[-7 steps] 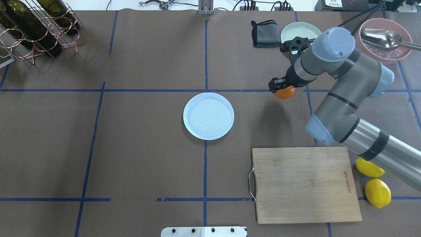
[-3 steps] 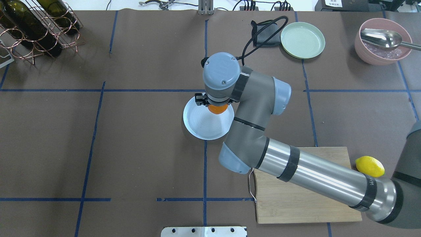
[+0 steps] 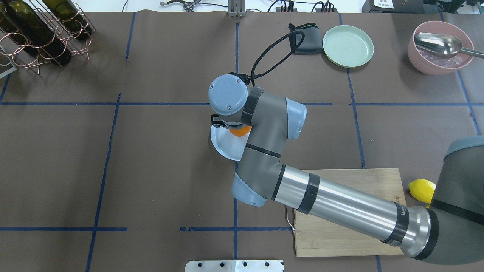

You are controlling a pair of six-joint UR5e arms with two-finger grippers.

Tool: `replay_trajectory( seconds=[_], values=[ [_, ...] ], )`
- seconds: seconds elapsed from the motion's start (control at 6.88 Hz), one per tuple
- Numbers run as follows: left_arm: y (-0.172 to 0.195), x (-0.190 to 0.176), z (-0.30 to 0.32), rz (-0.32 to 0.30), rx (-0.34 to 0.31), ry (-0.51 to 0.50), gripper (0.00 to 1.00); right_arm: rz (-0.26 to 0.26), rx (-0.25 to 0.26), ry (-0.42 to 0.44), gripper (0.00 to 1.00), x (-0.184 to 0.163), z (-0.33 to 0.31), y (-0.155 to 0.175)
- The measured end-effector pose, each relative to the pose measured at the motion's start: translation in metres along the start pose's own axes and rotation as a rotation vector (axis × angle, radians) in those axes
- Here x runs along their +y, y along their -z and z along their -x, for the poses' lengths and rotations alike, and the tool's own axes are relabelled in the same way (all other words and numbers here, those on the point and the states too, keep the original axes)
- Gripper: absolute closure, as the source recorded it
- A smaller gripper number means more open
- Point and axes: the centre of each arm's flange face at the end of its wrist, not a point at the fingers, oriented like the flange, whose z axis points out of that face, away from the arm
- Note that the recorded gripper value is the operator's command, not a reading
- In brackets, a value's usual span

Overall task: Pick orange to plate
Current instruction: 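Carry the tangerine with the right gripper over the light blue plate, then lower the tangerine onto the plate and open the right gripper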

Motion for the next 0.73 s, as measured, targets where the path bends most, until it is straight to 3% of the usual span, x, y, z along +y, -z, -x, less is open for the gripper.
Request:
replay_trajectory(
  seconds=[0.15,0.44,0.73],
  values=[
    [0.0,0.0,0.0,0.0,0.0,0.0,0.0,-0.002,0.006,0.005,0.0,0.004,0.002,-0.003],
    [0.0,0.0,0.0,0.0,0.0,0.0,0.0,-0.008,0.002,0.009,0.0,0.001,0.002,0.001],
    [0.0,0.0,0.0,0.0,0.0,0.001,0.0,0.013,-0.042,0.025,0.0,-0.045,-0.028,0.039]
  ],
)
